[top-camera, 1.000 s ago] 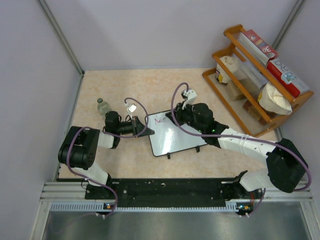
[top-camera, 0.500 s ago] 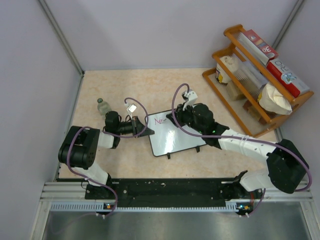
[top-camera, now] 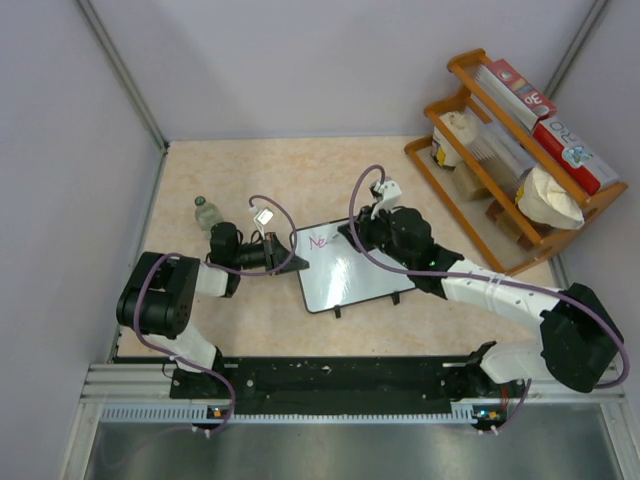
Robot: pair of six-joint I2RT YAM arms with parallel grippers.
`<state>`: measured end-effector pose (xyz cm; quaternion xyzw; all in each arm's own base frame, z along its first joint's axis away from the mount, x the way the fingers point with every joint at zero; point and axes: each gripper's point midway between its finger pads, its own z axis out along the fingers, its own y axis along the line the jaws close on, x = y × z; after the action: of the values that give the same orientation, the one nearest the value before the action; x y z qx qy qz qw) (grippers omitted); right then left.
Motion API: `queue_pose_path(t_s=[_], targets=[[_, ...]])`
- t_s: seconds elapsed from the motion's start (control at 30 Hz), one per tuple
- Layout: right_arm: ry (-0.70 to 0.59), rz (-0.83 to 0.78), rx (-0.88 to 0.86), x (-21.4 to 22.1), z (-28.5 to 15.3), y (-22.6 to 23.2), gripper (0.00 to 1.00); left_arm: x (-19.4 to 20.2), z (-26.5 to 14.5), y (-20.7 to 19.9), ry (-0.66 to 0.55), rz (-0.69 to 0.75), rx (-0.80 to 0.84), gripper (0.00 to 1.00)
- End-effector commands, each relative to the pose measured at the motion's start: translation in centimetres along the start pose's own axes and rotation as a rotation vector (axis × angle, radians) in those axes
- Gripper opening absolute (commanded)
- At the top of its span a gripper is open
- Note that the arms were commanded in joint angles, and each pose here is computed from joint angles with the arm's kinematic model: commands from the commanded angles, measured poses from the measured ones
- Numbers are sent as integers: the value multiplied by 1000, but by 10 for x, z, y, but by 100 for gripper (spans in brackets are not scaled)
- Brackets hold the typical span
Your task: Write a sentence on the whiteboard
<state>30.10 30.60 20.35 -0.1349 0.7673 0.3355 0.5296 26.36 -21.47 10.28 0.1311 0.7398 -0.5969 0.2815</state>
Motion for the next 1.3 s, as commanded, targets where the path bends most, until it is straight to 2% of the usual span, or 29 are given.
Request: queue_pose_path(t_s=[0.0, 0.13, 0.3, 0.67, 0.93, 1.27], targets=[[-84, 6, -24, -33, -9, 6, 0, 1, 0, 3, -7, 13, -7, 0], [-139, 12, -59, -52, -18, 15, 0, 2, -1, 3, -7, 14, -7, 0], [-143, -9, -22, -59, -14, 8, 0, 1, 0, 3, -8, 13, -8, 0], [-112, 10, -33, -44, 0, 6, 0, 2, -1, 3, -5, 12, -6, 0], [-158, 20, -51, -55, -4, 10, 0, 2, 0, 3, -6, 13, -5, 0], [-102, 19, -17, -36, 6, 1, 0, 1, 0, 3, -7, 13, -5, 0]])
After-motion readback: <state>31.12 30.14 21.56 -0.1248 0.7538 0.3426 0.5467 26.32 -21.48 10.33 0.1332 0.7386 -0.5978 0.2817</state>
